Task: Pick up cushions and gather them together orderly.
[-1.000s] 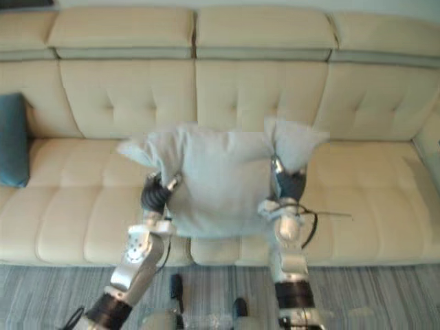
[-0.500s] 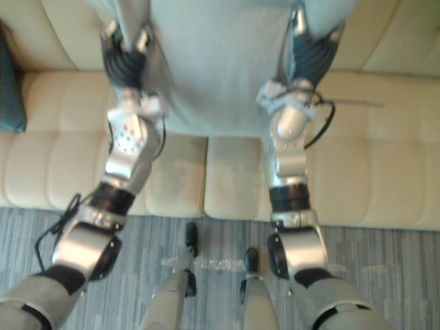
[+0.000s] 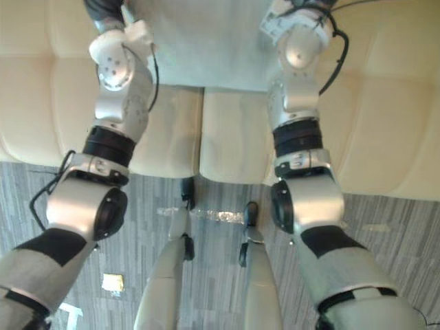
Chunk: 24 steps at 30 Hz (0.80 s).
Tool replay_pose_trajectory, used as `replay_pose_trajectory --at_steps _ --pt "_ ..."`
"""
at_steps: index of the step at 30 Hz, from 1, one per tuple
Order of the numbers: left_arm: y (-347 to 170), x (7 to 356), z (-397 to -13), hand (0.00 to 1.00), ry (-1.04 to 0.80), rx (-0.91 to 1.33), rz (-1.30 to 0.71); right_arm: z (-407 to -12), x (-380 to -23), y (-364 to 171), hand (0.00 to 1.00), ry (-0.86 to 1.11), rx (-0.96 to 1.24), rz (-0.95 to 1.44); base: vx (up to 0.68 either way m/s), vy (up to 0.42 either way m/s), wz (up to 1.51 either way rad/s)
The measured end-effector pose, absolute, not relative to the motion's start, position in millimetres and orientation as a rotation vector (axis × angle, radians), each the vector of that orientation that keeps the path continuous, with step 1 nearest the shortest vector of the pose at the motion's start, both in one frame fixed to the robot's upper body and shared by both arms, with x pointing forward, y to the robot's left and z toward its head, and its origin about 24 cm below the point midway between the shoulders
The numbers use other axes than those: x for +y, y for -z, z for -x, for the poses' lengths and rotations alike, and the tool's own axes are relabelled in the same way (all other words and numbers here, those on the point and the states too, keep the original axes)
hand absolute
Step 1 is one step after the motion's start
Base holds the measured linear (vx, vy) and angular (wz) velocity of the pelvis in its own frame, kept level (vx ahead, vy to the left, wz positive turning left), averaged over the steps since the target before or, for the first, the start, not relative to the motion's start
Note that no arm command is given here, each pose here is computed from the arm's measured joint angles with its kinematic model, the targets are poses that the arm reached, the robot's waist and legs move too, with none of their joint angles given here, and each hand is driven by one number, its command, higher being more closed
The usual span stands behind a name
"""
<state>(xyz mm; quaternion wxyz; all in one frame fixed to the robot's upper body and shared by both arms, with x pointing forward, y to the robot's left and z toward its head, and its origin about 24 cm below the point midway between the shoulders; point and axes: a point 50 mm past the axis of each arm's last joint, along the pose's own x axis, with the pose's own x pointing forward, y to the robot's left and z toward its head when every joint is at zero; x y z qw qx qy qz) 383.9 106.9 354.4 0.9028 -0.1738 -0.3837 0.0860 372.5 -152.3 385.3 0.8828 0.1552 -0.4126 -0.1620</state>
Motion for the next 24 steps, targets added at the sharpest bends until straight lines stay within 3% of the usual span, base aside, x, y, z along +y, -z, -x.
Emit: replay_pose_trajectory --at_steps 7,12,17,24 --pt "-366.0 119.0 -380.4 0.00 -0.188 -0.845 0.340 -378.2 -157.4 -369.9 0.00 0.346 -0.808 -0.350 -0.01 -0.069 -0.03" --pt "-345.5 171.9 -384.5 0.00 -0.309 -0.813 0.289 -378.3 -196.6 -355.5 0.00 0.398 -0.789 -0.361 -0.01 -0.087 -0.04" --pt "-283.0 255.1 -379.9 0.00 -0.472 -0.675 0.255 -369.6 -270.3 -315.7 0.00 0.454 -0.723 -0.285 -0.02 -0.115 -0.04" --pt "-152.1 266.1 -335.2 0.00 -0.462 -0.457 0.170 -318.6 -299.5 -190.5 0.00 0.484 -0.574 -0.252 0.02 -0.082 0.09"
